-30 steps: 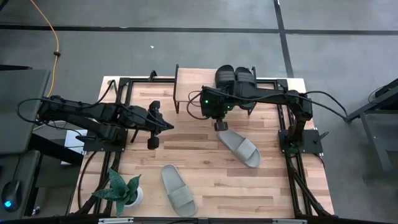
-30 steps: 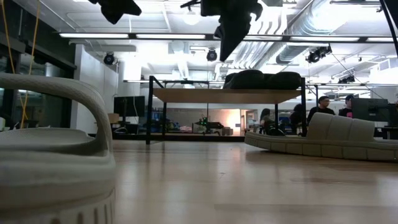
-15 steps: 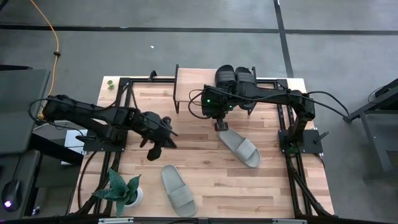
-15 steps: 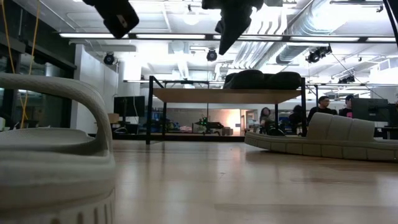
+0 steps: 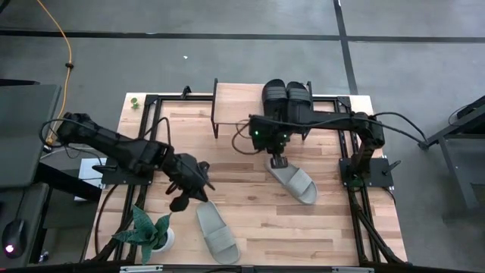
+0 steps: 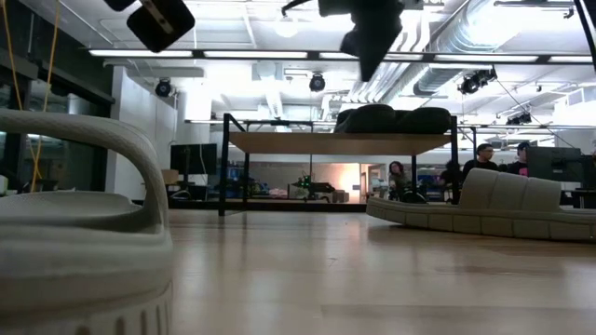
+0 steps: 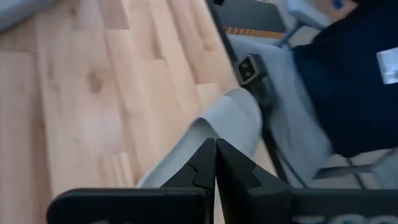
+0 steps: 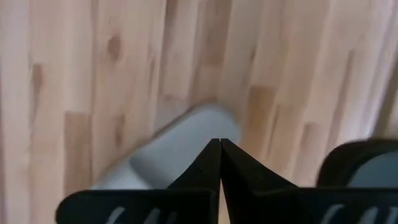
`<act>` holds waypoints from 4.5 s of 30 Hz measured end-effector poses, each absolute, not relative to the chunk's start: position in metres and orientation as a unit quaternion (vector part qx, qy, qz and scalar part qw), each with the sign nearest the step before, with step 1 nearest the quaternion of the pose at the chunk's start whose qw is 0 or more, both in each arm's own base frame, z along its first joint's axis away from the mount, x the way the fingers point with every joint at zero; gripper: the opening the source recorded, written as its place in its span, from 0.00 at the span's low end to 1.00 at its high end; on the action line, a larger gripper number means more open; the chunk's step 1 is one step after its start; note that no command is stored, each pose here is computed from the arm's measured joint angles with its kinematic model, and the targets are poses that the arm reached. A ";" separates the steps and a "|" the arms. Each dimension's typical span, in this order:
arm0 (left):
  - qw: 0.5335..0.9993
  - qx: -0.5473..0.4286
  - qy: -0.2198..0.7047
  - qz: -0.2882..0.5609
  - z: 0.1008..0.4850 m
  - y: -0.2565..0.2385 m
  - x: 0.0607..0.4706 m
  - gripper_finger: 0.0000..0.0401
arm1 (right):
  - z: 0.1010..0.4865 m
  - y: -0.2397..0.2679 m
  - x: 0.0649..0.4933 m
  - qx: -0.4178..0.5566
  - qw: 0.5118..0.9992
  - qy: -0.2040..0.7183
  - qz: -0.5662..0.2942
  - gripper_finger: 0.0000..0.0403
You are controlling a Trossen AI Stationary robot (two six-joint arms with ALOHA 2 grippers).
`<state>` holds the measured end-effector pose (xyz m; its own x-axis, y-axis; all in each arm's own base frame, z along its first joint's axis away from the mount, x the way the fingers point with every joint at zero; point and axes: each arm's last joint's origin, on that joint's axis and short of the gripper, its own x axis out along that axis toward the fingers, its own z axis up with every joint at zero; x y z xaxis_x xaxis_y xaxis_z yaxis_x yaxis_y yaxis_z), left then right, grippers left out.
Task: Pick and place slides into the shelf
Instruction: Put the right gray slide on the shelf
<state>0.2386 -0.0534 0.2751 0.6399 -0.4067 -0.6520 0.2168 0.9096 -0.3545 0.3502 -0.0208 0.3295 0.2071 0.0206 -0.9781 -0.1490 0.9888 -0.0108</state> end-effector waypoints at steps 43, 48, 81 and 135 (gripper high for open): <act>0.961 0.000 0.270 -0.065 0.290 -0.056 0.250 0.00 | 0.257 0.108 0.216 -0.126 0.796 0.587 -0.079 0.31; 0.964 0.003 0.262 -0.052 0.292 -0.055 0.250 0.00 | 0.240 0.118 0.194 -0.163 0.803 0.566 -0.092 0.31; 0.966 0.004 0.255 -0.043 0.293 -0.055 0.251 0.00 | 0.174 0.138 0.156 -0.186 0.847 0.484 -0.117 0.31; 0.968 0.005 0.250 -0.036 0.294 -0.055 0.252 0.00 | 0.137 0.140 0.161 -0.232 0.832 0.475 -0.169 0.31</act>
<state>0.2517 -0.0548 0.2936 0.8726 -0.0677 -0.4838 0.0724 0.9973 -0.0091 0.1609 0.1400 0.1375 0.4915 -0.5010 -0.7123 0.0604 0.8356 -0.5461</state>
